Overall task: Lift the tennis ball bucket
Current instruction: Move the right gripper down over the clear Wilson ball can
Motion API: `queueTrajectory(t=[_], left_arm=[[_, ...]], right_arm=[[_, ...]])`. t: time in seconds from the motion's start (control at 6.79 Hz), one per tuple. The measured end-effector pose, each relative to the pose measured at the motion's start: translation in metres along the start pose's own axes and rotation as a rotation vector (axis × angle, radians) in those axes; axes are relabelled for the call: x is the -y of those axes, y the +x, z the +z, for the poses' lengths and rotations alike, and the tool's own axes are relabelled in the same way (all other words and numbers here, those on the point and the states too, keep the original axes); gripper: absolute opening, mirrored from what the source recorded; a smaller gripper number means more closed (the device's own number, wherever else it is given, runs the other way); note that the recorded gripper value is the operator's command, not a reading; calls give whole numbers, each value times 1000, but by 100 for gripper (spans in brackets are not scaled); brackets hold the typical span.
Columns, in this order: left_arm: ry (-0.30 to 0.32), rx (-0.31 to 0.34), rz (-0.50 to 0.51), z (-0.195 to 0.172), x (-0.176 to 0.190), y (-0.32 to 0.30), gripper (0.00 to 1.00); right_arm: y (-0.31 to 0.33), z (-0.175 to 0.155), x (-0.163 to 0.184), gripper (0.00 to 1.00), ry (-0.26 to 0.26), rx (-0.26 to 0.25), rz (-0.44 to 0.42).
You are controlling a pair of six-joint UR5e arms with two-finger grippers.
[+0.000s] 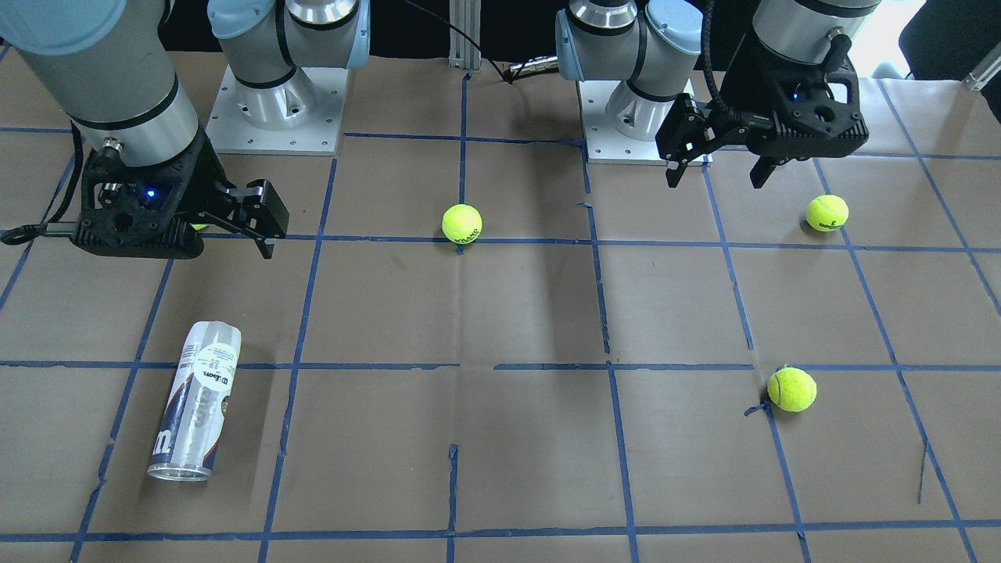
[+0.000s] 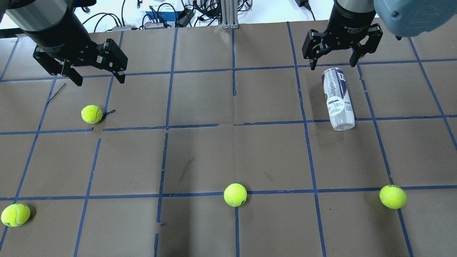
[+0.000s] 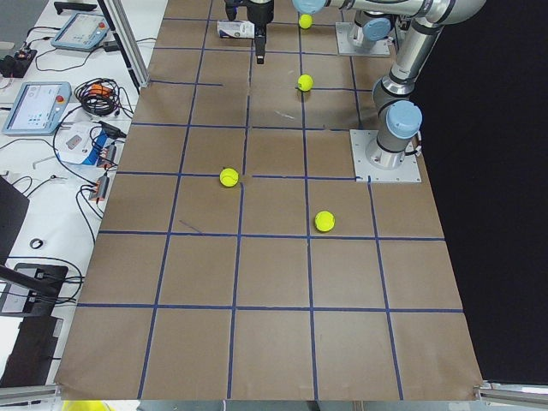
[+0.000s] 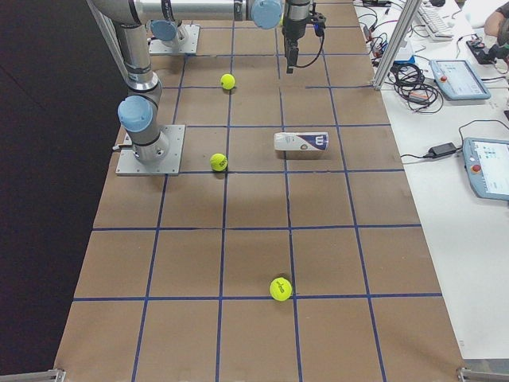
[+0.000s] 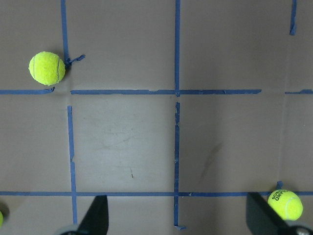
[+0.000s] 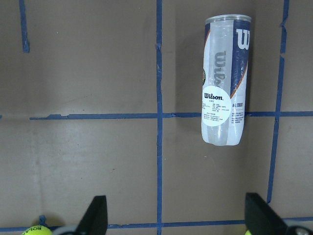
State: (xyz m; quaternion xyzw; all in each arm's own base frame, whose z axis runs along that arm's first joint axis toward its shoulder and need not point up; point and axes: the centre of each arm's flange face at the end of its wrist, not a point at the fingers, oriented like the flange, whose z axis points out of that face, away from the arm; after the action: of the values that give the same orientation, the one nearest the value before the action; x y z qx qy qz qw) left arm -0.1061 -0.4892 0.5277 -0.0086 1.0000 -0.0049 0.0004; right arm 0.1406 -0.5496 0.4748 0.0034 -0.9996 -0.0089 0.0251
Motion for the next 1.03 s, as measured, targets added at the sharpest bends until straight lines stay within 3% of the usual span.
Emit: queueTrajectory(t=[1.03], left_arm=[[-6, -1, -5, 4, -1, 1, 100]], right_arm=[[26, 12, 6, 100, -22, -12, -35]])
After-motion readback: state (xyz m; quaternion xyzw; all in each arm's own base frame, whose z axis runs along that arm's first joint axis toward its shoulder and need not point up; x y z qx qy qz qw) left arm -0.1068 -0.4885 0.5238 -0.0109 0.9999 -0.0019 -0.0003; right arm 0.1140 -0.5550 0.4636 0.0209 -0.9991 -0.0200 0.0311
